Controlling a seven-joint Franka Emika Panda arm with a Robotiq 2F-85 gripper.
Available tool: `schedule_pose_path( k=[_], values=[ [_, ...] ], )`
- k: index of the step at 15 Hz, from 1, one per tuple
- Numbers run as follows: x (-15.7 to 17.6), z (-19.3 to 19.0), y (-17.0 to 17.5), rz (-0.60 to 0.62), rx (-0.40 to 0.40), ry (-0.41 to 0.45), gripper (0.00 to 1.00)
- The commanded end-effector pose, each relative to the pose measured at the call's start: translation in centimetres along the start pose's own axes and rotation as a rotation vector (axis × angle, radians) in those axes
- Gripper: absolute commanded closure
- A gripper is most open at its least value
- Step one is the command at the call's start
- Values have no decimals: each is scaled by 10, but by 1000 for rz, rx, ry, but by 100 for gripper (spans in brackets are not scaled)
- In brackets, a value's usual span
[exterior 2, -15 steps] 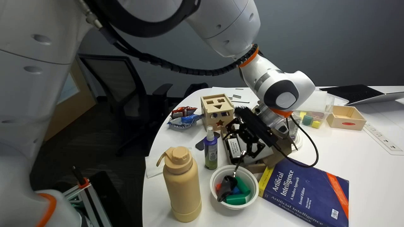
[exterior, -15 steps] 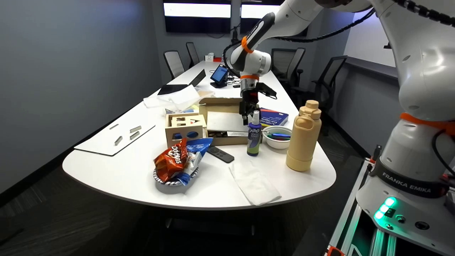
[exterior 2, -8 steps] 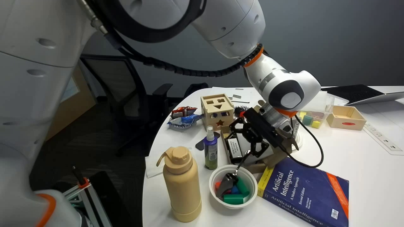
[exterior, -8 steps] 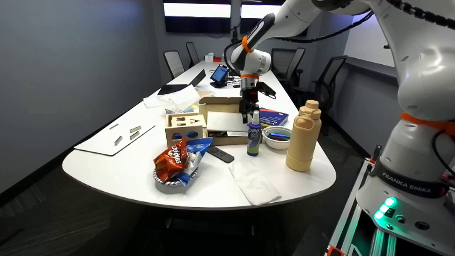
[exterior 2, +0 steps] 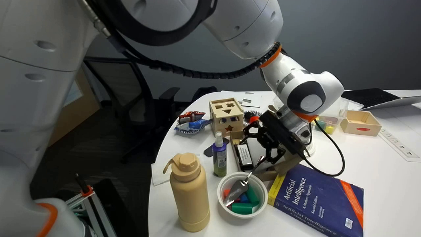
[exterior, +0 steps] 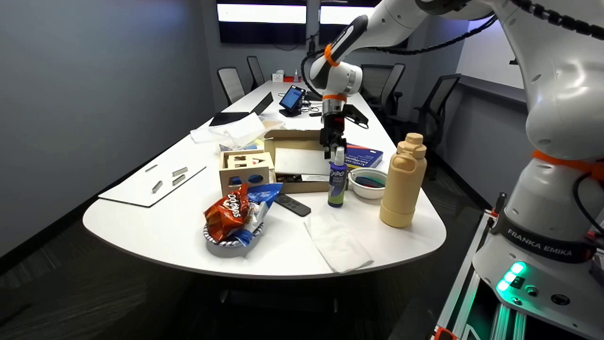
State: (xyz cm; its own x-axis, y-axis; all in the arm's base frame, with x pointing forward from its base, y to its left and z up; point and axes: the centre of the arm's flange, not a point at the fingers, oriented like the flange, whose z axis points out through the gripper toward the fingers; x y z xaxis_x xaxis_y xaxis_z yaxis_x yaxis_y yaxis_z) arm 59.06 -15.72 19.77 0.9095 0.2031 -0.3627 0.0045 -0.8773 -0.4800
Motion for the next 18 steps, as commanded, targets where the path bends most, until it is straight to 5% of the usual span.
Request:
schedule_pose_path(
  k=[1,18],
  values=[
    [0,-9,5,-15,39,2,0],
    [11,7,21,-1,89,27,0]
  ],
)
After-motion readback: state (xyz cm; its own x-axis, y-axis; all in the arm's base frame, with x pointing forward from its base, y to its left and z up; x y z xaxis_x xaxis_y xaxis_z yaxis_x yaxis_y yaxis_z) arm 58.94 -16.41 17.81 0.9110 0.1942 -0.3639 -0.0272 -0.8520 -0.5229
